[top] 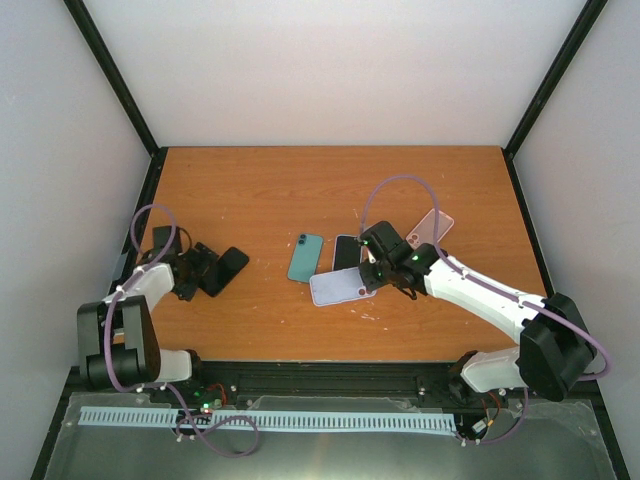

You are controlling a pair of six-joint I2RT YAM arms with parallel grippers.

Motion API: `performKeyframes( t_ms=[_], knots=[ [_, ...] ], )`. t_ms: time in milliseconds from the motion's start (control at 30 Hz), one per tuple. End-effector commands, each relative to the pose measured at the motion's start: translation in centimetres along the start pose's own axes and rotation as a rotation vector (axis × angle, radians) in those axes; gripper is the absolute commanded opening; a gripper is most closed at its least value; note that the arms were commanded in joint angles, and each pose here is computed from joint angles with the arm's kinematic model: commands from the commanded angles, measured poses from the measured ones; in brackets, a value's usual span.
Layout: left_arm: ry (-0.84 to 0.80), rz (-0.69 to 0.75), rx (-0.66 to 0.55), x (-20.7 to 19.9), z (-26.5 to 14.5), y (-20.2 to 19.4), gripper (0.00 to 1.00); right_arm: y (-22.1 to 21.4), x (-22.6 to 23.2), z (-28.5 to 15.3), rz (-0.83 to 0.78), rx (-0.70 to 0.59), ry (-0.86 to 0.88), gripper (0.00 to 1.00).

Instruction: Put the phone into the phone case

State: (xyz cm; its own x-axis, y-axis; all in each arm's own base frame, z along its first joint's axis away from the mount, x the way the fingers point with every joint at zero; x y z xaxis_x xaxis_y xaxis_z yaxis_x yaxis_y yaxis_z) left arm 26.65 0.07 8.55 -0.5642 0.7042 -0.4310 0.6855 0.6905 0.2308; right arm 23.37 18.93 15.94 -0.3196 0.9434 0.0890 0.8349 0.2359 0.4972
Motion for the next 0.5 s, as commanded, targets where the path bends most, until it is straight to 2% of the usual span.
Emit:
performKeyframes(
  t_ms=[0, 100, 233, 400, 467],
  knots=[
    [-0.021, -0.023, 0.216, -2.3, 1.0, -5.6, 1.00, -0.1, -0.2, 0.1, -0.048, 0.033, -0.007, 0.03],
    [0.002, 0.079, 0.192, -4.3, 0.3, -6.5, 0.99, -0.2, 0.7, -0.1, -0.081, 0.038, 0.064, 0.03],
    [0.096, 0.298, 0.064, -5.5, -0.6, -4.7, 0.99, -0.7, 1.9, -0.1, -0.183, 0.055, 0.180, 0.07],
    [0.064, 0.591, 0.006, -7.6, -0.8, -3.0, 0.96, -1.6, 3.4, -0.7, -0.347, 0.092, 0.312, 0.06],
    [0.058, 0.656, 0.004, -8.3, -0.7, -2.6, 0.95, -1.9, 4.0, -0.8, -0.416, 0.092, 0.314, 0.05]
  ],
)
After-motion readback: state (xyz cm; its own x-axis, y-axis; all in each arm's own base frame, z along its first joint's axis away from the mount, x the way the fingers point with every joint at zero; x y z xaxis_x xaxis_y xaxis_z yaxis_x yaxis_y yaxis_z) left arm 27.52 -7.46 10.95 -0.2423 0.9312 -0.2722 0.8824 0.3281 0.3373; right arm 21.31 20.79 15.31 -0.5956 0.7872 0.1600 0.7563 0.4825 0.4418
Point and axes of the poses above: each gripper's point midway between its finger pads, its own z axis out along the fingers, its own x axis along the line the jaws close on, y = z × x, the point moved 6 cm from there along -z, back along the fingers, and after that the axes turned 10 degrees about z, right-handed, at the moved point
